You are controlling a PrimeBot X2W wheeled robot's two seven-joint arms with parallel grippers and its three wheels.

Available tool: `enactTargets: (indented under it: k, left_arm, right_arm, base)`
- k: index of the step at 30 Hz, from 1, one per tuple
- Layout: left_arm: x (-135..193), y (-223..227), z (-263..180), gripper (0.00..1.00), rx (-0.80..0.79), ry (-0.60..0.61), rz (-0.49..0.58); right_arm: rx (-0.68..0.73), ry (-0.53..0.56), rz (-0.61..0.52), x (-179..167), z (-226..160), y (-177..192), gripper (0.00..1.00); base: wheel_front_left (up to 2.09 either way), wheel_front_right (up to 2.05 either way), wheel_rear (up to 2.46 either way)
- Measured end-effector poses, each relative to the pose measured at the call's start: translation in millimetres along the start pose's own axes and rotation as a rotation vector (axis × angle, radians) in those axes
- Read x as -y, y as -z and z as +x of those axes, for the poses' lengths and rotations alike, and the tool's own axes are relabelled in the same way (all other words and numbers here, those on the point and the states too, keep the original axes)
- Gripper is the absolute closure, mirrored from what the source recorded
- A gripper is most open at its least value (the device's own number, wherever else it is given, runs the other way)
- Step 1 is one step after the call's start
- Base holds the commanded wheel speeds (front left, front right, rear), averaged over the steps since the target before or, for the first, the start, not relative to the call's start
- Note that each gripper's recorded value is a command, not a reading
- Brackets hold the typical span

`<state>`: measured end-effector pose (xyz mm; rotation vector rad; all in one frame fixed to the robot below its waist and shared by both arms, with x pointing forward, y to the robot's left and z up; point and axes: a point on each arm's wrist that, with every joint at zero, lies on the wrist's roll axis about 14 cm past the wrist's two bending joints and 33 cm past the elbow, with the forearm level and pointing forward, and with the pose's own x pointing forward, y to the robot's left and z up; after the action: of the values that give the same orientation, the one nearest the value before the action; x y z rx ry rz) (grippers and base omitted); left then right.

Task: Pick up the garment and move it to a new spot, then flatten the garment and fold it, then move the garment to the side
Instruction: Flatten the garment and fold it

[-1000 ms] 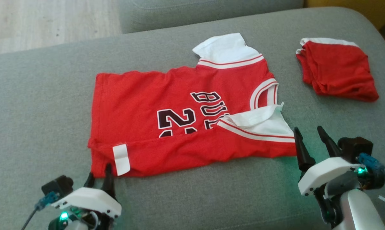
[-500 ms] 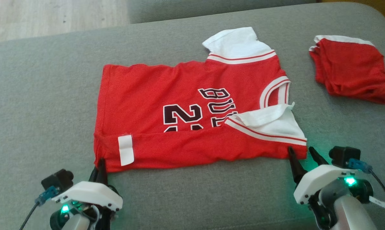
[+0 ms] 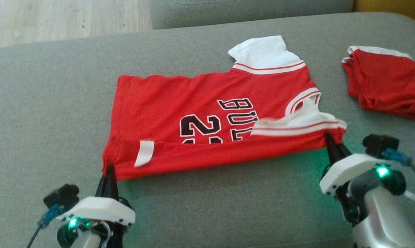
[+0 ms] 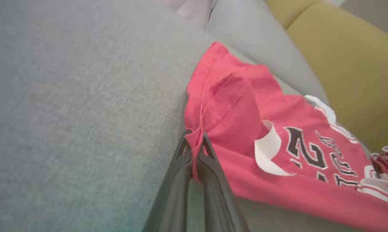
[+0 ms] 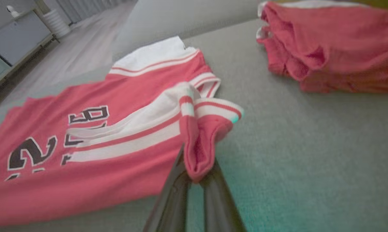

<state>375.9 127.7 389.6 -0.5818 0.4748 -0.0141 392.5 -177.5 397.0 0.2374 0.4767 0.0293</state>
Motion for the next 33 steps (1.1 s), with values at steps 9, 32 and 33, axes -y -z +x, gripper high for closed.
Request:
enactTargets:
  k: [9,32,33]
  left_arm:
    - [21.5,-22.2,-18.4,1.00,0.096,0.073,-0.018]
    - [-19.3,25.5,-46.4,0.00,-0.018,-0.032,0.044]
    - [-18.8,17.7,-45.7,0.00,-0.001,-0.024,0.072]
  right_arm:
    - [0.081,-0.005,-0.044,-1.8,-14.5,-44.9,1.00]
    - [-0.061,0.124,0.055,42.3,-60.8,39.5,0.00]
    - [-0.052,0.129,0.050,43.7,-62.5,38.2,0.00]
  base:
    - [0.00,0.00,0.00]
    - [0.00,0.00,0.00]
    - [0.00,0.00,0.00]
